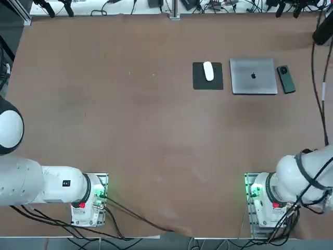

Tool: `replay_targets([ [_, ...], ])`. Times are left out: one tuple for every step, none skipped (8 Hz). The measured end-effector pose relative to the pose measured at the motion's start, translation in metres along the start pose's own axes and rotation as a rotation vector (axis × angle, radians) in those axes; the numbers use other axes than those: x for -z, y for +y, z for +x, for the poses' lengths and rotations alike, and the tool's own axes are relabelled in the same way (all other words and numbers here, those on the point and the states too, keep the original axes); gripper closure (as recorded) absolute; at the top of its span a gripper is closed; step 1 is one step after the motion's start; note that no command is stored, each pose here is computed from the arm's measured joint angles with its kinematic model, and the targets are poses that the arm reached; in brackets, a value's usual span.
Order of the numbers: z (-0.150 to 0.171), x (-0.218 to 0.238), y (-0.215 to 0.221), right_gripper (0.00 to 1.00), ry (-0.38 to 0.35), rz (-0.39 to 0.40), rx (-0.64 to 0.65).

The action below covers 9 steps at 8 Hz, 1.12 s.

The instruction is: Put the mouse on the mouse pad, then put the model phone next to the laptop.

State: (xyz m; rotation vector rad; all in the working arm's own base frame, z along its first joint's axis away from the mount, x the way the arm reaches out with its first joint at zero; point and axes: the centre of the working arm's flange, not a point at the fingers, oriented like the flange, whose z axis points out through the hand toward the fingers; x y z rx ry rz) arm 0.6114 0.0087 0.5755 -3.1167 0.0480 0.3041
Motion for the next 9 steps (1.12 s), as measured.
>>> replay_targets([
  [-0.008,0.002,-0.015,0.00,0.016,-0.018,0.010],
  [-0.021,0.002,-0.024,0.00,0.038,-0.044,0.012],
  [-0.035,0.001,-0.028,0.00,0.068,-0.057,0.009],
  [-0.051,0.001,-0.027,0.00,0.098,-0.051,0.007],
  [-0.064,0.003,-0.024,0.00,0.126,-0.031,0.003],
  [-0.075,0.007,-0.020,0.00,0.147,-0.019,0.008],
  [-0.082,0.010,-0.017,0.00,0.160,-0.018,0.029],
  [-0.084,0.012,-0.014,0.00,0.168,-0.017,0.048],
  [-0.084,0.013,-0.012,0.00,0.170,-0.017,0.055],
])
